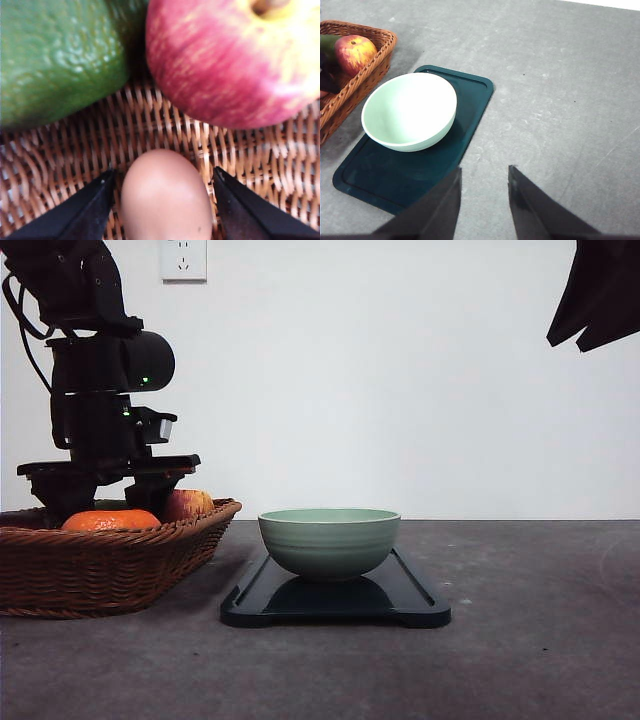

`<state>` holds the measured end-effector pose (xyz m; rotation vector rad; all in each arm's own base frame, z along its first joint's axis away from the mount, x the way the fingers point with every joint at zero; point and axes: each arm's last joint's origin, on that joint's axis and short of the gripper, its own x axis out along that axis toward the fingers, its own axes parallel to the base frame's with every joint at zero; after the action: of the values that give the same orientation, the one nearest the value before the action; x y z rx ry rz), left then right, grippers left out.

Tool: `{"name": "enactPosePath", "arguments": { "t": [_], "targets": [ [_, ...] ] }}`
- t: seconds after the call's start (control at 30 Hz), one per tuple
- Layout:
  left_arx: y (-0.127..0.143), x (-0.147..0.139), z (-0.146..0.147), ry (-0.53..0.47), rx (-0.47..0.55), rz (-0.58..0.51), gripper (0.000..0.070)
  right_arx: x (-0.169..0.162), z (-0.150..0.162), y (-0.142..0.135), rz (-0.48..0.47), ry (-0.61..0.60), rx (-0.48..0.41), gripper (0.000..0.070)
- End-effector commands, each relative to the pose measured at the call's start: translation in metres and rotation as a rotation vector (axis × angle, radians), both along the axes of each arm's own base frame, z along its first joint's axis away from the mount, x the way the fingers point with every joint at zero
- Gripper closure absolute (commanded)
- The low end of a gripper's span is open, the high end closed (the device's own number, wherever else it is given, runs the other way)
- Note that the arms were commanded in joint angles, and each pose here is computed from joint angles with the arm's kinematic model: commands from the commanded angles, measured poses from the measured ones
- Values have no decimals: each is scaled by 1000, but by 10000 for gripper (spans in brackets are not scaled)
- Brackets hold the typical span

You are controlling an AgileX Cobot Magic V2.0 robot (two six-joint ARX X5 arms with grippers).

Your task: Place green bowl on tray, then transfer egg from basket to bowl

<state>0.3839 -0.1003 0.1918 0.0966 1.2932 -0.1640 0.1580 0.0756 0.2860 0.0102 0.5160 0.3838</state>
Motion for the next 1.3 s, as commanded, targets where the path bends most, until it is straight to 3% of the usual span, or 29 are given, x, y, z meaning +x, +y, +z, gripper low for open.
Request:
{"name": "enactPosePath", "arguments": {
  "t": [0.0,0.13,0.23,0.3,0.7,1.03,1.27],
  "targets": [
    [-2,6,-6,7,2,8,310,1,1,2,7,-12,-6,523],
    [-2,8,-6,-8,-2,8,346,1,1,2,8,-12,-6,523],
    [-2,8,-5,-12,-2,8,464,1,1,2,8,-11,-6,523],
    [-2,8,-5,-12,-2,8,501,1,1,2,8,-11,-6,523],
    [-1,3,13,-37,-9,7,516,1,1,2,8,-11,-7,523],
    [-8,-25,90,-270,-81,-30,516,1,1,2,8,-11,-6,523],
    [-45,-39,127,-467,-280,-171,516,1,1,2,8,-11,-6,523]
  ]
}}
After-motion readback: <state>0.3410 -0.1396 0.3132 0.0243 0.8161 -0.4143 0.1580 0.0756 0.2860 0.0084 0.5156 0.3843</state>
